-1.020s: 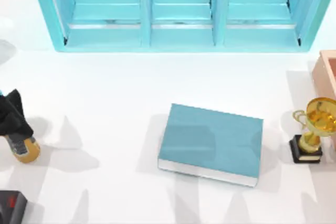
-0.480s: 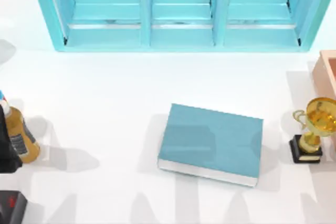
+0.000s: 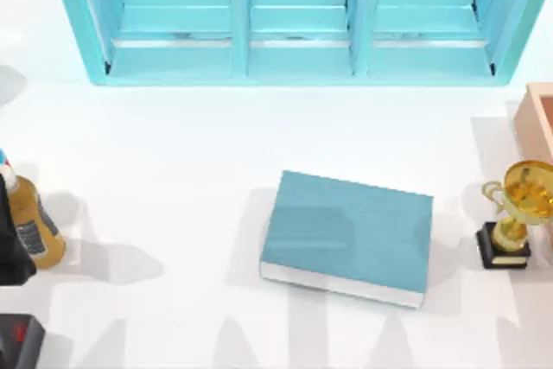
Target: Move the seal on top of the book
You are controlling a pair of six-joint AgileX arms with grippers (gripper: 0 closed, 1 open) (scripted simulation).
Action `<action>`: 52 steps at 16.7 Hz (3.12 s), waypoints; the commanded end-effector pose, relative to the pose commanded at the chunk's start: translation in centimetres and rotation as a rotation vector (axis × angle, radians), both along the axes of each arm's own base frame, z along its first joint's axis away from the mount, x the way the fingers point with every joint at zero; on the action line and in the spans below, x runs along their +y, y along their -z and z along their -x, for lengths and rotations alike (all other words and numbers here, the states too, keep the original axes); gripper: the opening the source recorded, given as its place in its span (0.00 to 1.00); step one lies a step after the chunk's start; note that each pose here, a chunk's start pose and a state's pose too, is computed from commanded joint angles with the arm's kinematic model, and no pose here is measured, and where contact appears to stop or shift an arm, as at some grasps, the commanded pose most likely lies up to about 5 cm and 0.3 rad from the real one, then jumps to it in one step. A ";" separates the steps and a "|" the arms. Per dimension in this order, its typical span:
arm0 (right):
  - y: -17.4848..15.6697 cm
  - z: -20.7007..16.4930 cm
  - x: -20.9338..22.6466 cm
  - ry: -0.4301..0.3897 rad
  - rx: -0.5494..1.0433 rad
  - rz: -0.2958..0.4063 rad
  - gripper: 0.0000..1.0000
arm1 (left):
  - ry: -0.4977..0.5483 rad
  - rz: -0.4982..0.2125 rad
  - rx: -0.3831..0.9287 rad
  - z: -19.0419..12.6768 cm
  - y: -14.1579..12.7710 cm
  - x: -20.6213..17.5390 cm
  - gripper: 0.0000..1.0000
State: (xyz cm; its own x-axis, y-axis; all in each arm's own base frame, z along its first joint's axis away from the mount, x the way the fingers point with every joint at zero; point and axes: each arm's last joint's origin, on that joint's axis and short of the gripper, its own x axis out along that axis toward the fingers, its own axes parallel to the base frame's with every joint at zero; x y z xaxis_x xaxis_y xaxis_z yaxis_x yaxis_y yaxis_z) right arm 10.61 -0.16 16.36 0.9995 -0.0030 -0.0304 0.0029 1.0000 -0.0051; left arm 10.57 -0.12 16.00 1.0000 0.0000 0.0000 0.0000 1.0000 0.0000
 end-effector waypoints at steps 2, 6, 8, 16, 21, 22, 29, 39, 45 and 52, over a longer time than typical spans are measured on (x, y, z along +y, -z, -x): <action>-0.9 -0.2 -0.1 0.011 0.069 0.012 1.00 | 0.000 0.000 0.000 0.0 0.0 0.0 1.00; -4.4 -1.5 -0.6 0.039 0.289 0.045 1.00 | 0.000 0.000 0.000 0.0 0.0 0.0 1.00; -6.3 -2.9 -0.9 0.054 0.429 0.059 1.00 | 0.000 0.000 0.000 0.0 0.0 0.0 1.00; -11.1 -12.7 -4.1 0.067 1.010 0.069 1.00 | 0.000 0.000 0.000 0.0 0.0 0.0 1.00; -10.2 -18.9 -6.9 0.042 1.311 0.038 1.00 | 0.000 0.000 0.000 0.0 0.0 0.0 1.00; -9.8 -19.8 -7.4 0.036 1.360 0.030 1.00 | 0.000 0.000 0.000 0.0 0.0 0.0 1.00; -7.9 -22.9 -9.5 0.011 1.533 -0.011 1.00 | 0.000 0.000 0.000 0.0 0.0 0.0 1.00; -3.3 -23.4 -9.5 0.012 1.530 -0.010 1.00 | 0.000 0.000 0.000 0.0 0.0 0.0 1.00; 2.1 -23.0 -9.5 0.011 1.533 -0.011 1.00 | 0.000 0.000 0.000 0.0 0.0 0.0 1.00; 2.1 -23.0 -9.5 0.011 1.533 -0.011 0.70 | 0.000 0.000 0.000 0.0 0.0 0.0 1.00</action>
